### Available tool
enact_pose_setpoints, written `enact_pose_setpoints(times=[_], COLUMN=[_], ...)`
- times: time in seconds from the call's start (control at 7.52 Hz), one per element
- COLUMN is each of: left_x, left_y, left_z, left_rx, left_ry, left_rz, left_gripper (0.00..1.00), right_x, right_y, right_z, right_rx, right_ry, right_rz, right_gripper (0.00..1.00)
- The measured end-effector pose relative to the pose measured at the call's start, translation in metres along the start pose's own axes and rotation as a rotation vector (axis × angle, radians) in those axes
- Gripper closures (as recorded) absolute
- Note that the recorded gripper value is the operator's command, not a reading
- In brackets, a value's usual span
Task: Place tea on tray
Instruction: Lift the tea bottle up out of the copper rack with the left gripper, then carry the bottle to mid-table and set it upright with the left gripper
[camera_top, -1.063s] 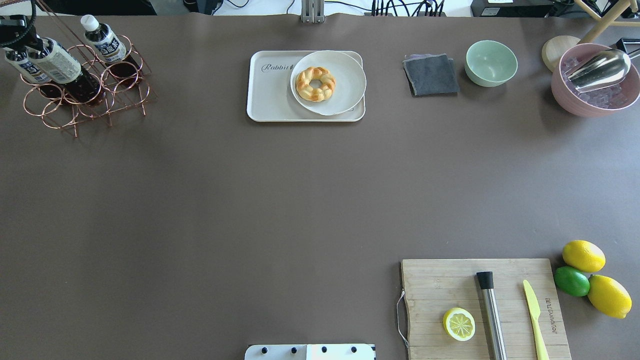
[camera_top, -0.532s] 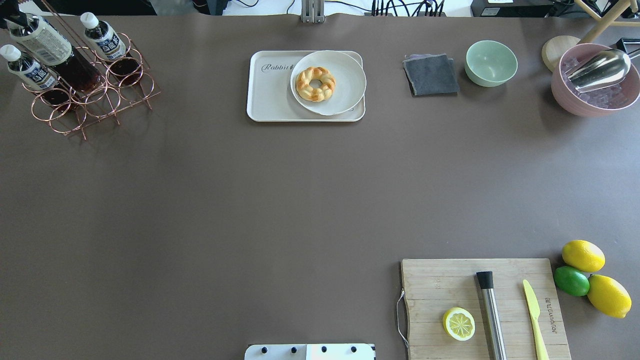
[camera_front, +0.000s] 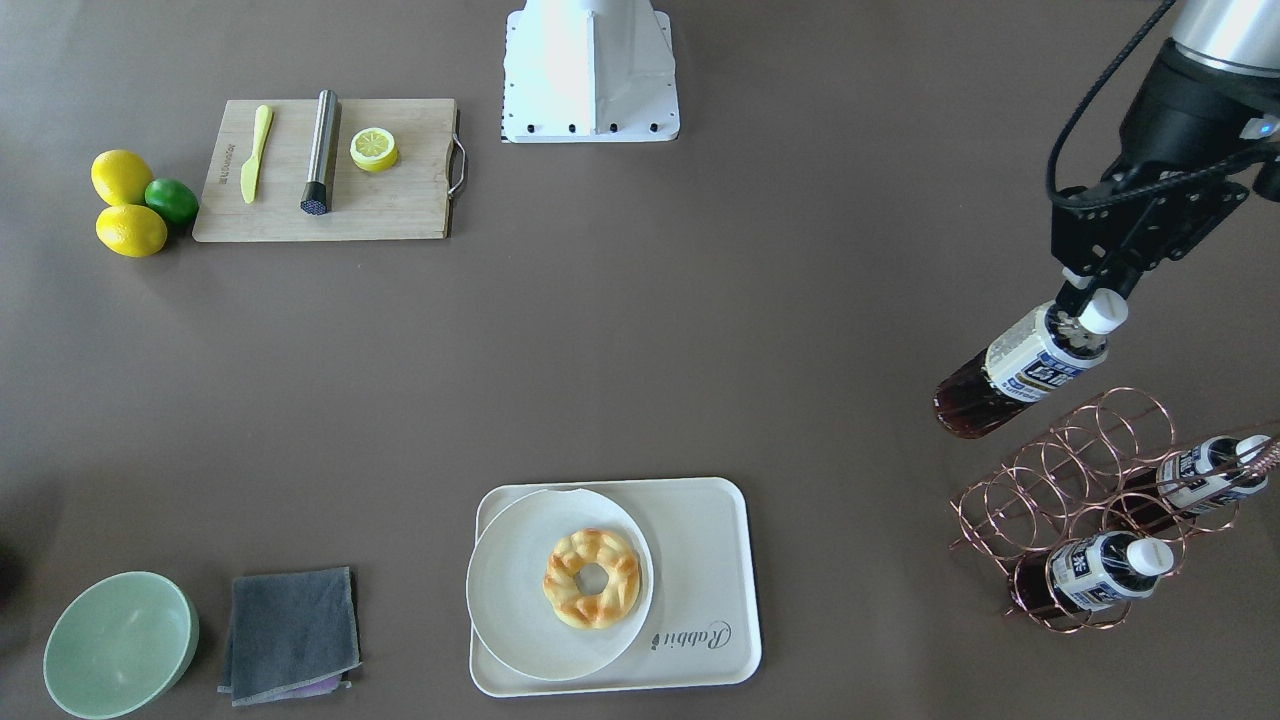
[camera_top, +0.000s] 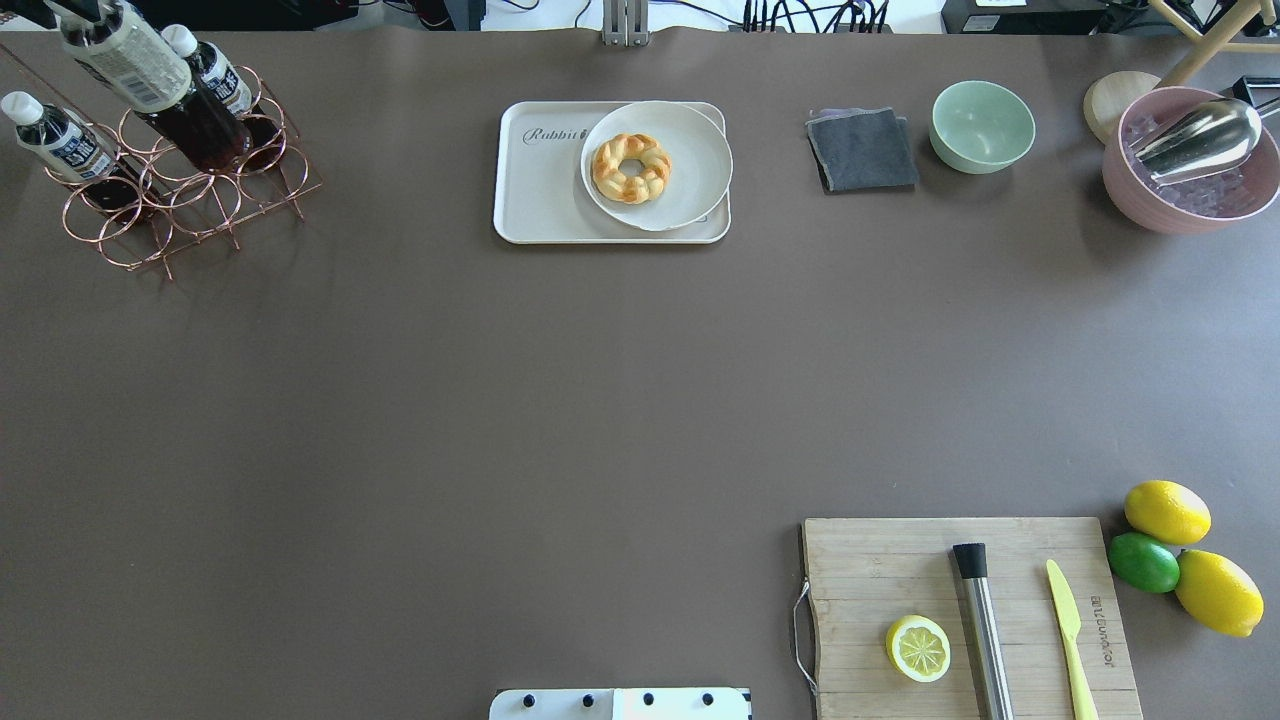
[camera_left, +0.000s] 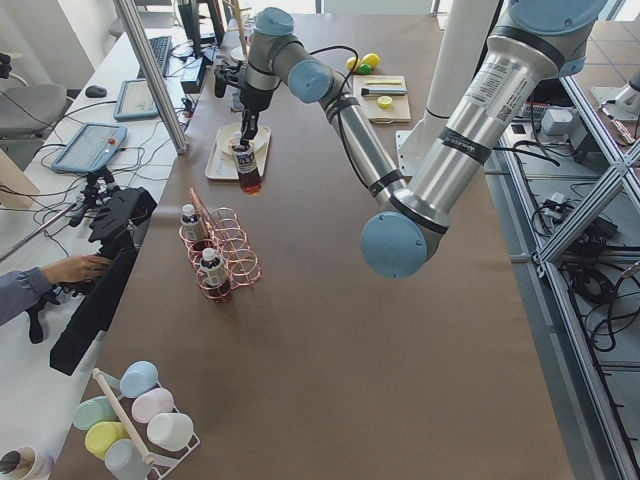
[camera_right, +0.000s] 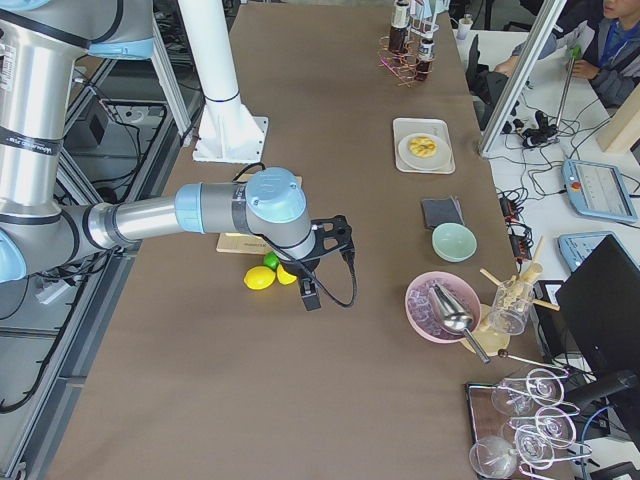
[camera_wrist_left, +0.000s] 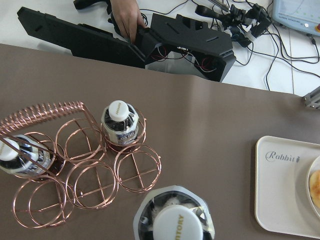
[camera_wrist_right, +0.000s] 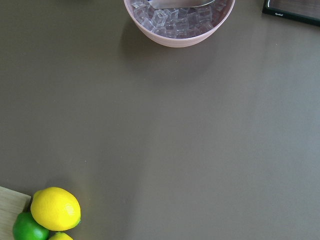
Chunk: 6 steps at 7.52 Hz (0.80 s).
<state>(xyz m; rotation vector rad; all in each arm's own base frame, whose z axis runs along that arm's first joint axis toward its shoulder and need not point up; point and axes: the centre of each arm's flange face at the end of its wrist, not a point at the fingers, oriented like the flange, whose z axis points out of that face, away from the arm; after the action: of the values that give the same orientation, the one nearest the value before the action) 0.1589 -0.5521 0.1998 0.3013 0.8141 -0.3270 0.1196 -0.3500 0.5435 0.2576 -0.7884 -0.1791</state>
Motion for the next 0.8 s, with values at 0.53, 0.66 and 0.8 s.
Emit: enact_pose_setpoints(times=[0.53,0.66,0.8], left_x=[0.160,0.201,0.234], left_y=[0.108,0.149,0.184], left_z=[0.020,0.024,0.029], left_rx=[-0.060,-0.072,-0.085], left_ry=[-0.010,-0.001,0.003], left_rz=[-0.085,-0.106,-0.133], left_gripper=[1.00,1.00,1.00], right_x=[0.001,0.002,0.002], right_y=[0.000,0.000,0.001], right_z=[0.001,0.002,0.003], right_rx=[-0.003,-0.004,-0.005], right_ry=[-0.001,-0.002,-0.003], right_rz=[0.002,0.003,0.005], right_gripper=[0.00,0.00,0.00])
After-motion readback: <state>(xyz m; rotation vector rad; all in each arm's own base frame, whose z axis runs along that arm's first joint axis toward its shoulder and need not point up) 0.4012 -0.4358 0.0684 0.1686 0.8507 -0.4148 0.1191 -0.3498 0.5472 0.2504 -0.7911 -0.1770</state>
